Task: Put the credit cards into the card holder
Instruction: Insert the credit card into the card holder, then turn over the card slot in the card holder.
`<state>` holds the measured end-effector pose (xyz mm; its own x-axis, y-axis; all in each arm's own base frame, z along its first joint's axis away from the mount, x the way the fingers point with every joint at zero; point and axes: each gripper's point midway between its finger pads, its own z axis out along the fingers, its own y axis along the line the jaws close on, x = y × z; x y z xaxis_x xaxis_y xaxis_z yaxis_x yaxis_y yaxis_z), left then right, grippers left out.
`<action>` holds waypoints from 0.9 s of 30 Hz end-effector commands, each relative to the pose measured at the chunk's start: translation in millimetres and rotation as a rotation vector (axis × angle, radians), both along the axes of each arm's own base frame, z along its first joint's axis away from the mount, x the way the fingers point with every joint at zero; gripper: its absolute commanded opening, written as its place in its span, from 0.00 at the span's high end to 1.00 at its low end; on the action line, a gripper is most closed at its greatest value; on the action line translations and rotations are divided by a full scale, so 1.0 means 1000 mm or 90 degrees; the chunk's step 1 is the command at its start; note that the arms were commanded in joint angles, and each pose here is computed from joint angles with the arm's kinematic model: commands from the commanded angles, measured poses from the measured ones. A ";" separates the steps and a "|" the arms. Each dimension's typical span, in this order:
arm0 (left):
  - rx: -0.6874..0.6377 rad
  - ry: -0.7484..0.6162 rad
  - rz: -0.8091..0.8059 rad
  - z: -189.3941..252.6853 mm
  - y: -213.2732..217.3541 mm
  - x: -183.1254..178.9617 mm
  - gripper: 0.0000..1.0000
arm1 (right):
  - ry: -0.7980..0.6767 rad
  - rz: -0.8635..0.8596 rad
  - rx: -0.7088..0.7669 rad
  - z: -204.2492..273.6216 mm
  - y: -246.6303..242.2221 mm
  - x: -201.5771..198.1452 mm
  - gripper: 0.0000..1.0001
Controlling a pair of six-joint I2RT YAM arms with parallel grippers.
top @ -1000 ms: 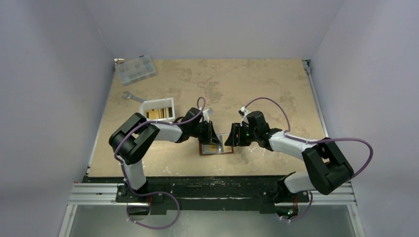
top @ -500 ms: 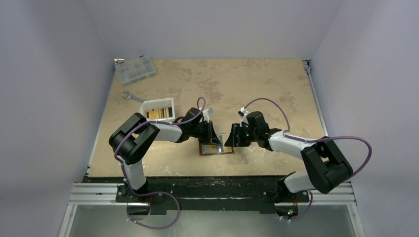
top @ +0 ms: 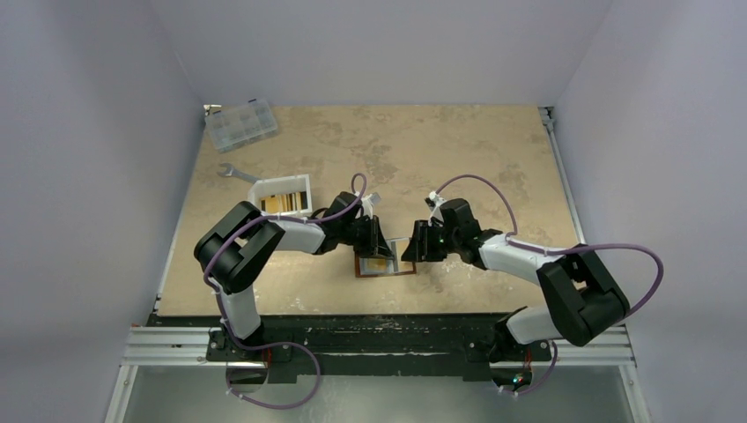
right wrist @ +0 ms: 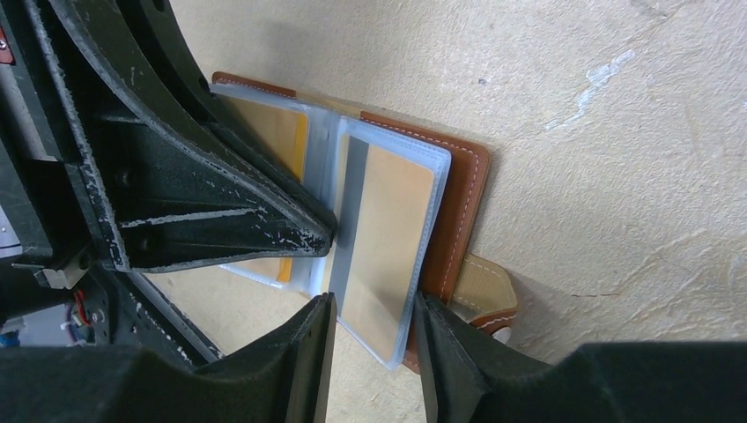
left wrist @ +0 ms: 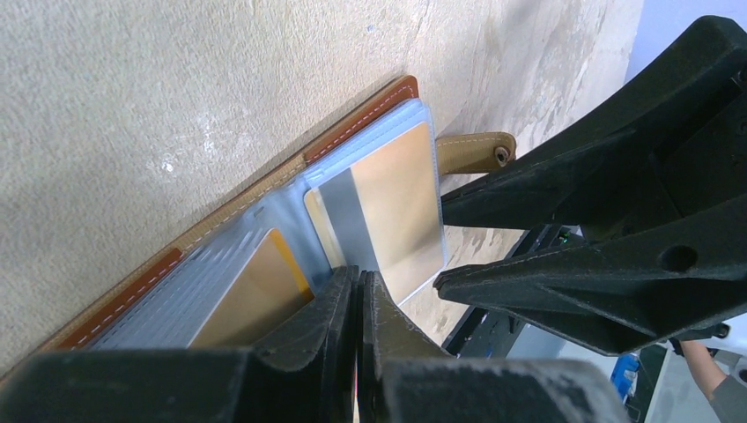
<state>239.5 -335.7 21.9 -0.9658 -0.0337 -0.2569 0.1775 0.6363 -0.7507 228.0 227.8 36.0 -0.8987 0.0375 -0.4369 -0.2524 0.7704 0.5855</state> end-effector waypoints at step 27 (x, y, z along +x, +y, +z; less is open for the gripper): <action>-0.055 -0.029 -0.004 0.035 0.009 0.009 0.90 | -0.001 0.017 0.038 0.011 0.012 0.003 0.53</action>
<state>254.3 -318.4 63.0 -0.9479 -0.0910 -0.3053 0.1945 0.5938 -0.7808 225.1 234.9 40.2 -0.9042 0.0261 -0.4263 -0.2694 0.7397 0.6166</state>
